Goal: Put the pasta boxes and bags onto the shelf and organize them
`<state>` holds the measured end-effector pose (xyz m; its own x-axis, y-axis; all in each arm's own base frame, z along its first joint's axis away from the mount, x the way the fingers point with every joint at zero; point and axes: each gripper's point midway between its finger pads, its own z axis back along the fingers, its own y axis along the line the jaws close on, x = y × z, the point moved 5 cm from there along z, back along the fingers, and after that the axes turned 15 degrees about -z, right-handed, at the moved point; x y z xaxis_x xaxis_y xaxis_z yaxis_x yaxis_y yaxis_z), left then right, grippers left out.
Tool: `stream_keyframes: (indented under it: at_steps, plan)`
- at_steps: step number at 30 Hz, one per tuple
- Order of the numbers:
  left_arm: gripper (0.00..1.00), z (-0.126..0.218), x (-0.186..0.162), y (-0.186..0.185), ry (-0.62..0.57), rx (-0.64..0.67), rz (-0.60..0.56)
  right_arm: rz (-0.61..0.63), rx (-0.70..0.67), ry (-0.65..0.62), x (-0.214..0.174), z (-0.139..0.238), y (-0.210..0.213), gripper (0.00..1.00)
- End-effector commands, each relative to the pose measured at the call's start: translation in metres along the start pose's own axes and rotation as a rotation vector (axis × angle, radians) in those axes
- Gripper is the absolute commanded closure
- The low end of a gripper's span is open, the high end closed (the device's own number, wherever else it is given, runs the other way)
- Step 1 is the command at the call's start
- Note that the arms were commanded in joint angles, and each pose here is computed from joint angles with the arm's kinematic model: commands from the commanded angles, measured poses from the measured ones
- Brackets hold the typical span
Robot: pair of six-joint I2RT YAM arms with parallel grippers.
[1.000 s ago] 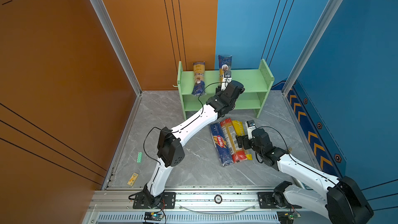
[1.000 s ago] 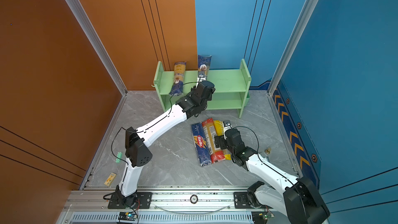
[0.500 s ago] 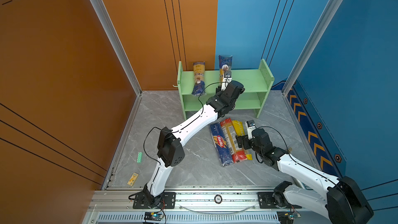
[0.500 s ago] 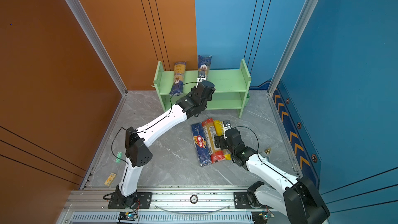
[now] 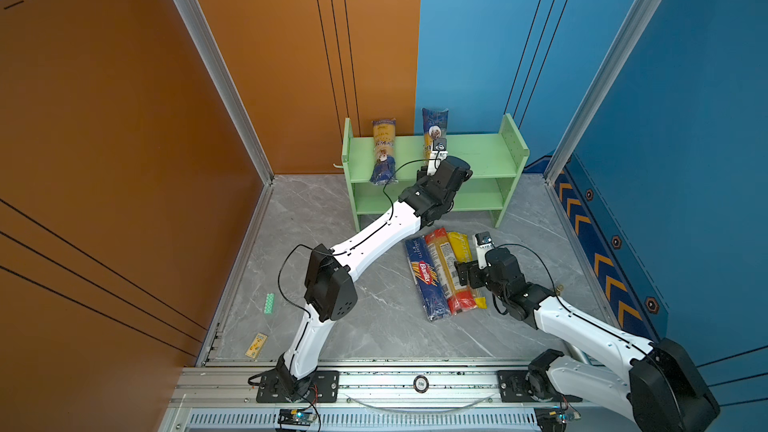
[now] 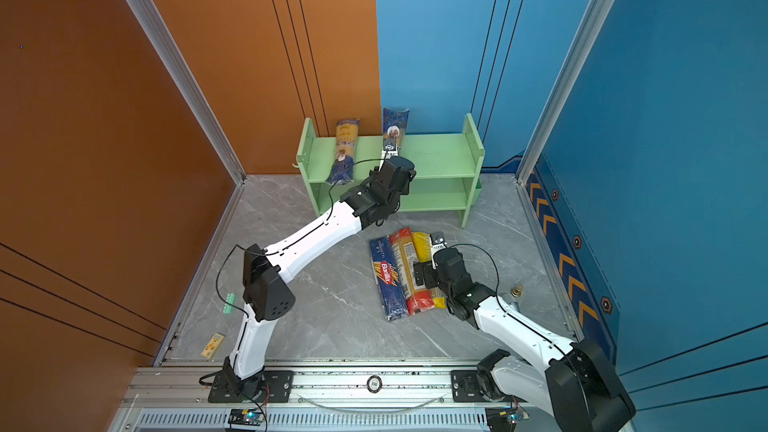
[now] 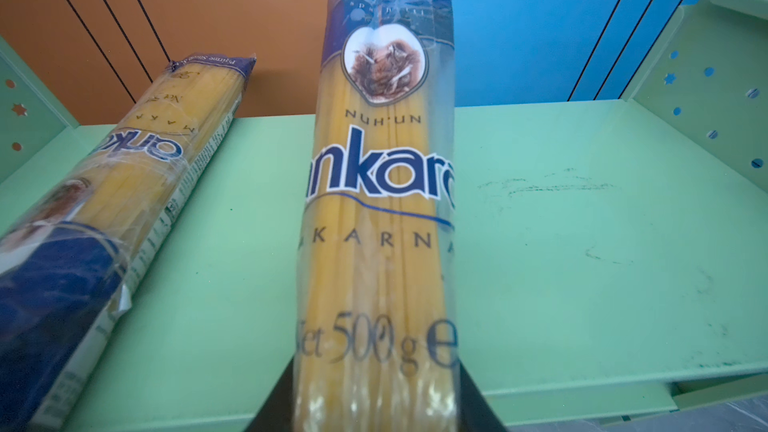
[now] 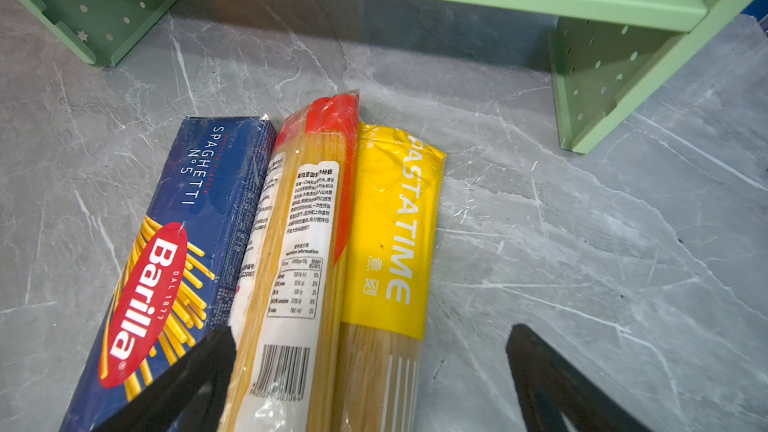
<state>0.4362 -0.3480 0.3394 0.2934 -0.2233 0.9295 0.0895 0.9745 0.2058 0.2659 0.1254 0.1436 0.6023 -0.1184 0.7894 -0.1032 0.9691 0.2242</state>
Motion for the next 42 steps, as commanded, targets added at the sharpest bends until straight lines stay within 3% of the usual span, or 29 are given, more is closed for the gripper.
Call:
stream_keyframes:
  at_steps: [1,20,24,42]
  plan:
    - [0.76,0.0121,0.0486,0.0168,-0.145,0.014,0.147,-0.027,0.014,0.007,-0.0018,-0.0021,0.0004,0.0]
    - [0.73,0.0098,0.0465,0.0189,-0.139,0.017,0.139,-0.028,0.01,0.01,-0.0027,-0.0027,-0.0004,0.0]
    - [0.64,0.0101,0.0455,0.0187,-0.137,0.017,0.138,-0.028,0.011,0.01,-0.0028,-0.0028,-0.0003,0.0]
    - [0.59,0.0095,0.0424,0.0212,-0.136,0.019,0.127,-0.028,0.011,0.01,-0.0027,-0.0028,-0.0003,0.0]
